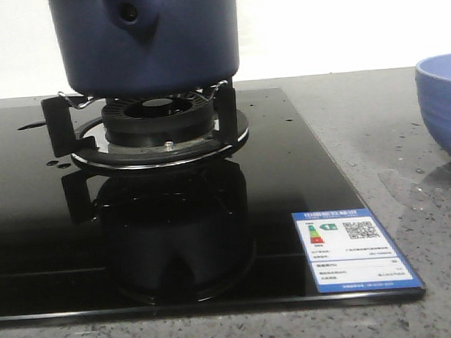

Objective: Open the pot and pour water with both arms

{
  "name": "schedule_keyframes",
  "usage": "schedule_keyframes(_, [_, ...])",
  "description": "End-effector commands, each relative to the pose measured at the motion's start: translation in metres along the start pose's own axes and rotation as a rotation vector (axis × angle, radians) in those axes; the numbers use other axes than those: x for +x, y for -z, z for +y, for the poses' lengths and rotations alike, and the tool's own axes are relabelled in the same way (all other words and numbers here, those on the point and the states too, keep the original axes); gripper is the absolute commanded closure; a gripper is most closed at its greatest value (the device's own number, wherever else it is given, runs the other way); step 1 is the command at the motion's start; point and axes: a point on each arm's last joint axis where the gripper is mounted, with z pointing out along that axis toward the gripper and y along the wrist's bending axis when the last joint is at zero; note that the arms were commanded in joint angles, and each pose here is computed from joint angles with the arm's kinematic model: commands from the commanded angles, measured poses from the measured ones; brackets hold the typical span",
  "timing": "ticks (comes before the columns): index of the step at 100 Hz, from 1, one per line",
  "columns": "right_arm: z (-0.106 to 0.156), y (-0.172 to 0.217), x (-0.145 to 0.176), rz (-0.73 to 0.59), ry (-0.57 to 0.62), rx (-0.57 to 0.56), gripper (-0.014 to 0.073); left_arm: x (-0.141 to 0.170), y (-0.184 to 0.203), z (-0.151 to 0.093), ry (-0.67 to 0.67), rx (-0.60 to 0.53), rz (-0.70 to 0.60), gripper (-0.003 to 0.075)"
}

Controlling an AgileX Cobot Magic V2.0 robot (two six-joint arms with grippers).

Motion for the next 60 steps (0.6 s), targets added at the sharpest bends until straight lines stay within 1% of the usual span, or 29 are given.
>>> schedule_keyframes(1, [-0.001,0.000,0.009,0.026,0.021,0.013,0.0657,0.003,-0.001,0.000,0.012,-0.005,-0.047,0.0741])
schedule_keyframes(4, [-0.002,0.001,0.010,0.031,0.021,0.017,0.0657,0.003,-0.001,0.000,0.012,-0.005,-0.047,0.0741])
schedule_keyframes(18, [-0.004,0.004,0.021,0.133,0.009,0.039,0.0657,0.003,-0.001,0.000,0.012,-0.006,-0.048,0.0741])
schedule_keyframes(60, [-0.004,0.004,0.020,0.124,0.009,0.037,0.0657,0.003,-0.001,0.000,0.012,-0.006,-0.048,0.0741])
